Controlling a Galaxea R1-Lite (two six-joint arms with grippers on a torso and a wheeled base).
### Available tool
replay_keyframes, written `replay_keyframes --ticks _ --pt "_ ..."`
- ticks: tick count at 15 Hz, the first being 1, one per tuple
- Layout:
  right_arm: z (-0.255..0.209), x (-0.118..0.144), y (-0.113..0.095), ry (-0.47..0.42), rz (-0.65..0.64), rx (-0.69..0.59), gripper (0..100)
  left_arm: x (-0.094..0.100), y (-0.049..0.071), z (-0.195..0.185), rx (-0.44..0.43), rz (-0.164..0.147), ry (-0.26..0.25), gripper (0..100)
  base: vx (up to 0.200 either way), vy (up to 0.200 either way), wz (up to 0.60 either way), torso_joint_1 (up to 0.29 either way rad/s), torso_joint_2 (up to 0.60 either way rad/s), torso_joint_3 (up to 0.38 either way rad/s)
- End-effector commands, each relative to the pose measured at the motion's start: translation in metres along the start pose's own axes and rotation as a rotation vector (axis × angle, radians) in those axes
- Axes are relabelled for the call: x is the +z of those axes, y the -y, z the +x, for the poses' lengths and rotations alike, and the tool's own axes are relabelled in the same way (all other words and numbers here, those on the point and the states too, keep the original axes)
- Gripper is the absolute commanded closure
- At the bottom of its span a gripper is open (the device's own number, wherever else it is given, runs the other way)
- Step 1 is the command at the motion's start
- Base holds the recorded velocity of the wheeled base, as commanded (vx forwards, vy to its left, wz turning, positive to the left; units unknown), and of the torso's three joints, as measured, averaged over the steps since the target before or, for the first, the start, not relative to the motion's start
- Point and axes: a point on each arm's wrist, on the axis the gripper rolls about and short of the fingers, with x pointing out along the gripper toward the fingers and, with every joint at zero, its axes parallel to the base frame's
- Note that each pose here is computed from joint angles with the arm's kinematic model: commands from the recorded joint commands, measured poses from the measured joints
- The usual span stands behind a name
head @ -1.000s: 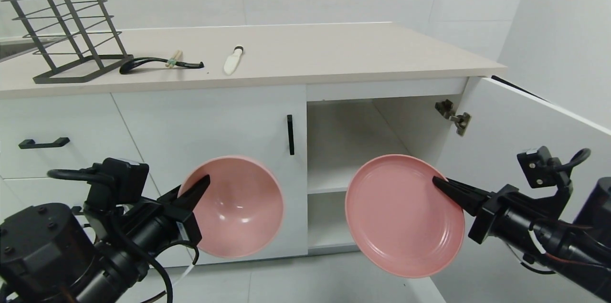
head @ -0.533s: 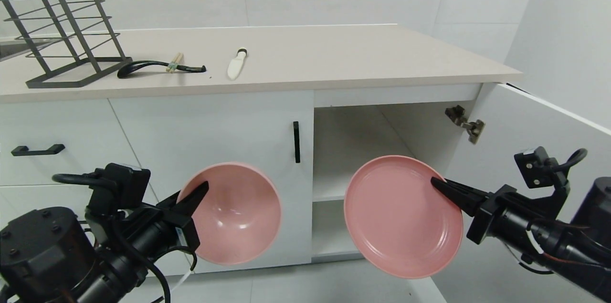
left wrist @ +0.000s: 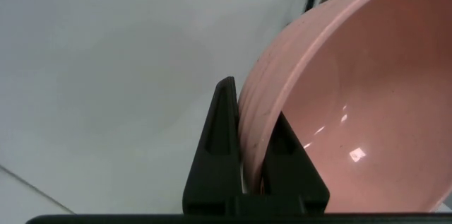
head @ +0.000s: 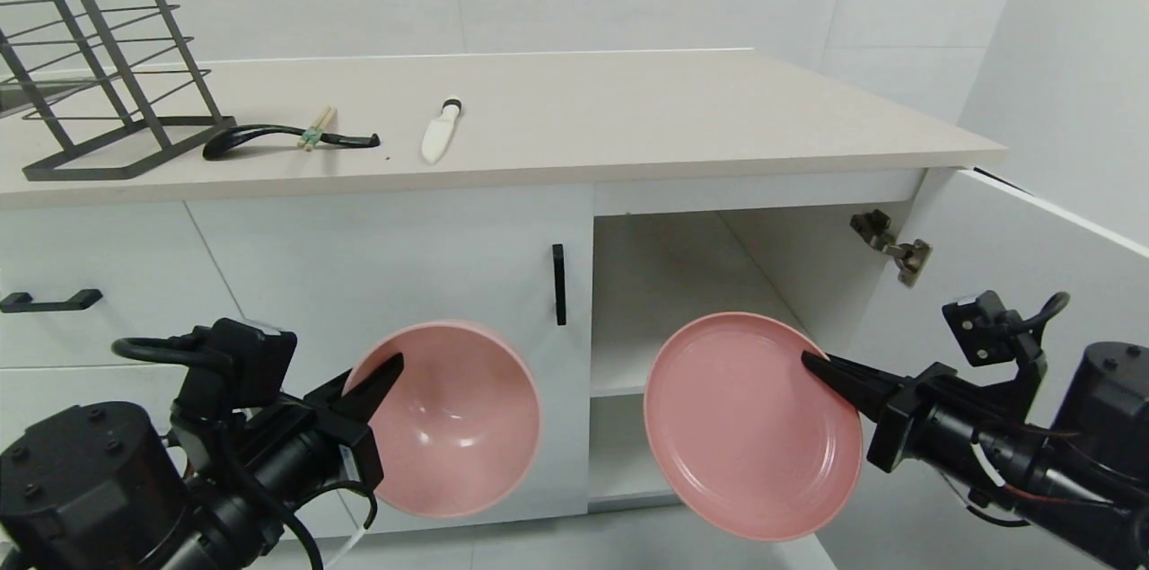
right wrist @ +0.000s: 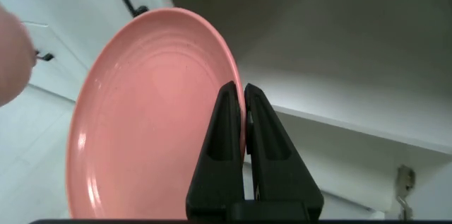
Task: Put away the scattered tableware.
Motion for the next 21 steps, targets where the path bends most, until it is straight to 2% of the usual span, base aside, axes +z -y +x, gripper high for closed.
replay_keyframes --ticks 1,2,11,13,17,19,20,21 --pt "0.001 -0.002 0.001 -0.008 0.003 -0.004 100 0.000 0.000 0.000 0.003 0.007 0.001 100 0.200 -0.200 0.00 -0.007 0.00 0.012" --pt "0.001 -0.002 0.001 -0.010 0.004 -0.004 100 0.000 0.000 0.000 0.001 0.005 0.002 100 0.200 -0.200 0.00 0.002 0.01 0.002" --pt "0.001 -0.007 0.002 -0.035 0.012 -0.007 100 0.002 0.000 -0.002 -0.004 0.008 0.013 100 0.000 0.000 0.00 0.000 0.00 0.000" --pt "-0.001 -0.019 0.003 -0.099 0.033 -0.019 100 0.002 0.001 -0.002 -0.005 0.008 0.014 100 0.000 0.000 0.00 0.000 0.00 0.000" --pt "0.010 -0.042 0.009 -0.212 0.075 -0.034 100 0.000 0.011 -0.003 -0.059 0.013 0.003 100 0.000 0.000 0.00 0.000 0.00 0.000" --pt "0.024 -0.035 0.012 -0.166 0.062 -0.025 100 0.002 0.012 -0.004 -0.062 0.006 0.010 100 0.000 0.000 0.00 0.000 0.00 0.000" --pt "0.038 -0.028 0.015 -0.115 0.047 -0.017 100 0.002 0.011 -0.005 -0.062 0.004 0.013 100 0.000 0.000 0.00 0.000 0.00 0.000" --pt "0.047 -0.028 0.017 -0.106 0.045 -0.014 100 0.001 0.012 -0.004 -0.062 0.002 0.009 100 0.200 0.000 0.00 0.002 0.01 -0.002"
